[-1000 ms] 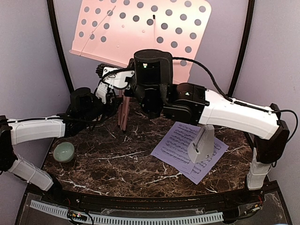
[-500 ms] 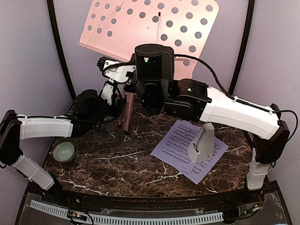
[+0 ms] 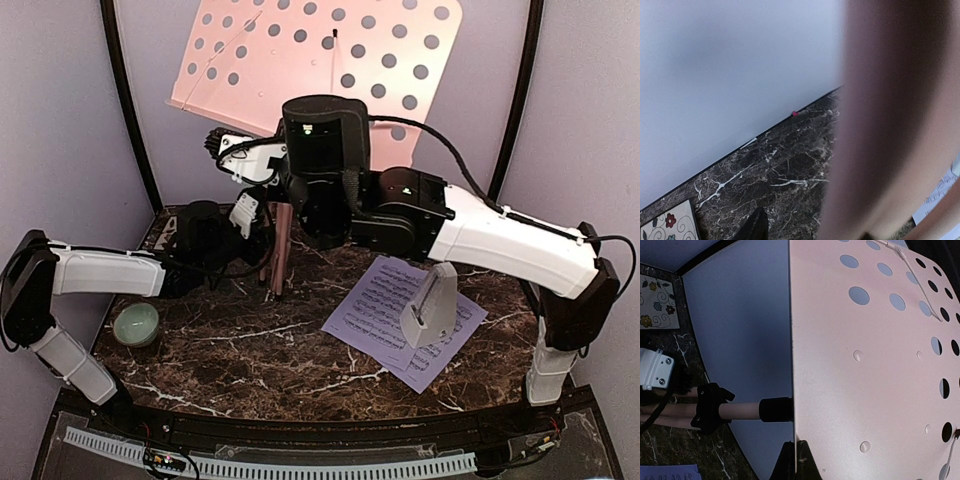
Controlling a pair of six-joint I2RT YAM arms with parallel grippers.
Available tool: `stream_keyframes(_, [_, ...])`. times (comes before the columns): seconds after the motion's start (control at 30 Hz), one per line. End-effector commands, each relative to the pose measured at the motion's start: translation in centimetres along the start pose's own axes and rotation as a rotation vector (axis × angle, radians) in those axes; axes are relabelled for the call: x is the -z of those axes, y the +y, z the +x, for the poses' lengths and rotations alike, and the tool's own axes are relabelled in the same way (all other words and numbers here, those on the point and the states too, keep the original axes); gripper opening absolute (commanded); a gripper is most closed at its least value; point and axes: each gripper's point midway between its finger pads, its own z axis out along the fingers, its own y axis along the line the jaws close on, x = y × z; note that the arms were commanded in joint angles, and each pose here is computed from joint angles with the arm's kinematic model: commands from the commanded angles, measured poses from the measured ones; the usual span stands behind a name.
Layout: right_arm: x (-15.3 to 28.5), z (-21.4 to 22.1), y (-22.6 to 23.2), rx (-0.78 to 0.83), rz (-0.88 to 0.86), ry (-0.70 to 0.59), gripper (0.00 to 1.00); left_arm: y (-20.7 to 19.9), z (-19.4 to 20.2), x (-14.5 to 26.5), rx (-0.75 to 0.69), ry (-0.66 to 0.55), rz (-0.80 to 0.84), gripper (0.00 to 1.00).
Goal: Set up the instrument practice props
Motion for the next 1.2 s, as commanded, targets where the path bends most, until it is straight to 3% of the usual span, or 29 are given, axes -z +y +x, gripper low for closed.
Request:
stream_keyframes(0.0, [5.7,-1.5,-16.0,-0.491,0.274,-0.213,0.0,-4.5,2.6,-0.1,-0.19,0.086,0.144,0.41])
stream_keyframes(0.13, [6.2,-1.1,-16.6,-0.485,0.279,-0.218,0.0,-5.9,4.6,1.1,-0.28,0.099,0.219,0.38])
stream_keyframes(0.43, [6.3,-1.4,-16.5,-0.434,0.25,-0.234,0.0,-4.4,8.6,1.2,-0.562,0.193,0.156,0.32])
stream_keyframes(0.6, [5.9,-1.4,-14.7,-0.432,0.2,-0.227,0.0,-5.5,7.3,0.8,-0.559,0.137,0.211,0.33])
stream_keyframes(0.67, [5.6,-1.4,-13.5,-0.424,0.181,-0.221,0.0,-5.8,6.8,0.9,-0.515,0.118,0.22,0.4])
stream_keyframes(0.77, [5.2,-0.9,-12.5,-0.419,0.168,-0.206,0.0,-5.2,5.9,1.4,-0.419,0.082,0.177,0.61])
stream_keyframes(0.8, [5.1,-0.8,-12.3,-0.419,0.164,-0.204,0.0,-5.1,5.5,1.6,-0.382,0.076,0.168,0.74])
stream_keyframes(0.83, [4.9,-0.7,-12.2,-0.417,0.163,-0.201,0.0,-5.1,5.3,1.9,-0.34,0.076,0.171,0.92])
stream_keyframes(0.87, [4.9,-0.6,-12.2,-0.413,0.164,-0.197,0.0,-5.1,4.9,2.2,-0.279,0.07,0.173,0.98])
stream_keyframes(1.17, [4.1,-0.6,-11.3,-0.392,0.17,-0.186,0.0,-4.6,3.9,6.4,0.075,-0.032,0.154,0.96])
